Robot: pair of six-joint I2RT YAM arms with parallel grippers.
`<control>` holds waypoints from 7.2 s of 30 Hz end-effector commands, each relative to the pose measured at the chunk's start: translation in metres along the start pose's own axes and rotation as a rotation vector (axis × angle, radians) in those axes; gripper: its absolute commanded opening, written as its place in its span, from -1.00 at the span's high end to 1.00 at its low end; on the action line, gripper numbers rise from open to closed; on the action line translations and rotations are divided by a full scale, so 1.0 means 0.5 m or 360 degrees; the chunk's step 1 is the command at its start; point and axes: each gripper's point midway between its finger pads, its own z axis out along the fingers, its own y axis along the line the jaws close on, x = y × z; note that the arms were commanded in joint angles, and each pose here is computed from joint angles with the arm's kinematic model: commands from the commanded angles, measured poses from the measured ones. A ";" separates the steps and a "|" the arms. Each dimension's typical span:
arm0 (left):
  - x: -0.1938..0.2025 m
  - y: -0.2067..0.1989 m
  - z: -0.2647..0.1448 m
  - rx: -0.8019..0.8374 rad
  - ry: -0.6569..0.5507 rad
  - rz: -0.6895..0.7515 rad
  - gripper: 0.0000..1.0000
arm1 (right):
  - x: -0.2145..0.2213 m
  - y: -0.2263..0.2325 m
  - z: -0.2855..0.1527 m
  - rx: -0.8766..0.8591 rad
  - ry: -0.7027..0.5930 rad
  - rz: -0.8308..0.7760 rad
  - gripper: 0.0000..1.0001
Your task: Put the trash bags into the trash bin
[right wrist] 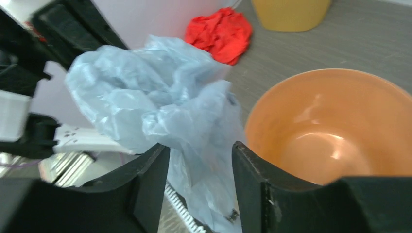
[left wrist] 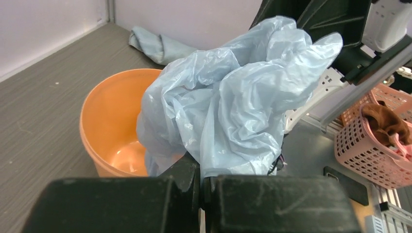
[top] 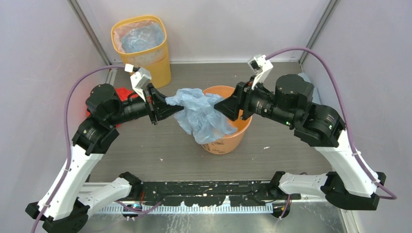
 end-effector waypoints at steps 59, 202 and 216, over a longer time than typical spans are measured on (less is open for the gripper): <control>-0.061 0.111 -0.016 -0.0411 0.0039 -0.0295 1.00 | -0.114 -0.101 -0.204 0.0465 -0.0494 -0.0334 0.99; -0.135 0.066 -0.007 0.0005 -0.0179 -0.0466 0.00 | -0.204 0.044 0.080 -0.0003 -0.0563 -0.0517 0.99; -0.117 0.134 -0.002 -0.0242 -0.0191 -0.0480 1.00 | -0.165 0.033 0.021 -0.0021 -0.0511 -0.0502 0.98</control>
